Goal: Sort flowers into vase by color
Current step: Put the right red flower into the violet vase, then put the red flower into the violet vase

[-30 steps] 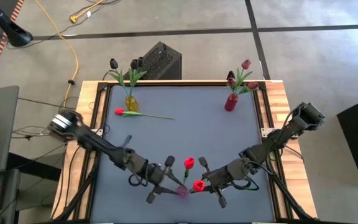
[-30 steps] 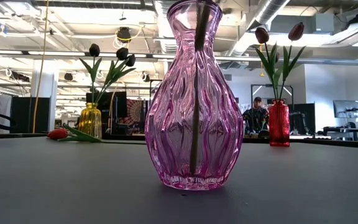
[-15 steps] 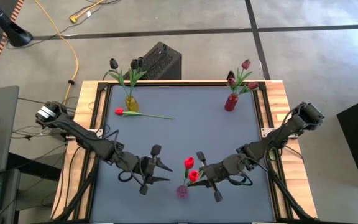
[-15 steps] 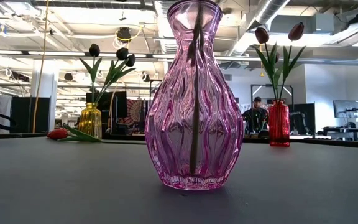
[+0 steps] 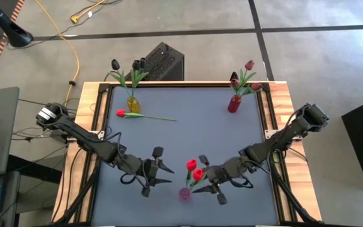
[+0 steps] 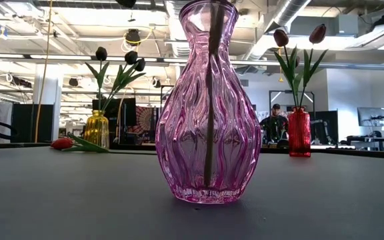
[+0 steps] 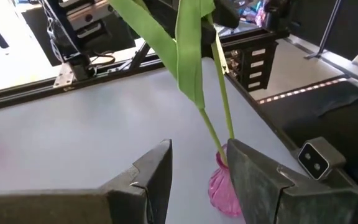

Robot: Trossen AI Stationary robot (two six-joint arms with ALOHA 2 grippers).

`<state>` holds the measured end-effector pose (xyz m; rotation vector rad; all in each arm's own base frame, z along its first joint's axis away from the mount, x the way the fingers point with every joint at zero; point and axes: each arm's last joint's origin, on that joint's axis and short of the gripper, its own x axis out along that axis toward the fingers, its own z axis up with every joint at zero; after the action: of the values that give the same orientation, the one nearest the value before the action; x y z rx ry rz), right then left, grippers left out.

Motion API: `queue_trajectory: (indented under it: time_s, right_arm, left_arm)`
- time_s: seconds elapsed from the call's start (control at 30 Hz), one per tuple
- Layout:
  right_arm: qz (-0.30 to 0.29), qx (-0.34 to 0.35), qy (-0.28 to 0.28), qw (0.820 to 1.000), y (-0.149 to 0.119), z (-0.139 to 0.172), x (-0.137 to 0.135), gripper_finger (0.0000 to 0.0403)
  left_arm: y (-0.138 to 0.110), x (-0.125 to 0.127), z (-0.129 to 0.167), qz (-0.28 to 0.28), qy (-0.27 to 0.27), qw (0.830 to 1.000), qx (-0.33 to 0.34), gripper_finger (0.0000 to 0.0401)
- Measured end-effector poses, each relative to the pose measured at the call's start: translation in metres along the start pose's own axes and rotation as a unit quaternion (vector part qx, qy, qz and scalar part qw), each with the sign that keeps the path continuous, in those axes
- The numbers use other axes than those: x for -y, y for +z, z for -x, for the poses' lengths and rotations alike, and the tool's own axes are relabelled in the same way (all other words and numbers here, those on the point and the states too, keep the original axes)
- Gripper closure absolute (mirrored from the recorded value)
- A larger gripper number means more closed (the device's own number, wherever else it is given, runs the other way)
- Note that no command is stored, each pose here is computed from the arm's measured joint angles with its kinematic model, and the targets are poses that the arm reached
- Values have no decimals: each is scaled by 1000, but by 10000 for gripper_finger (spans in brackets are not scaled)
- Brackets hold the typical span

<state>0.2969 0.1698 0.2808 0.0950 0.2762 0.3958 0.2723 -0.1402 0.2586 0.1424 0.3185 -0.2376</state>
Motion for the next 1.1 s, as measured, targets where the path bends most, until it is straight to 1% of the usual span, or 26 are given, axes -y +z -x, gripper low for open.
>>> queue_trajectory:
  time_s: [0.1, 0.2, 0.33, 0.53, 0.8, 0.93, 1.03, 1.1]
  right_arm:
    - [-16, -8, 14, 1000, -1, 0, 2, 231]
    - [-19, -29, 33, 999, -4, 0, 4, 195]
    - [-18, -63, 35, 997, -9, 1, 6, 165]
    - [-17, -117, 21, 993, -15, 5, 10, 159]
    - [-41, -209, -11, 977, 0, 13, 14, 159]
    - [-42, -259, -24, 965, 12, 22, 12, 159]
    - [-49, -292, -35, 954, 16, 28, 12, 159]
    - [-49, -303, -38, 951, 19, 31, 12, 159]
  left_arm:
    - [-1, 0, 0, -1, 0, 1000, -6, 258]
    - [-3, 0, 0, -3, 6, 1000, -15, 258]
    - [-5, 0, 0, -2, 8, 1000, -23, 258]
    - [-5, -1, 0, -4, 17, 1000, -26, 258]
    - [-7, -2, 0, -4, 24, 999, -37, 258]
    - [-15, -10, 0, 4, 63, 995, -72, 258]
    - [-22, -22, -1, 22, 102, 989, -106, 258]
    - [-27, -31, -1, 33, 118, 984, -129, 258]
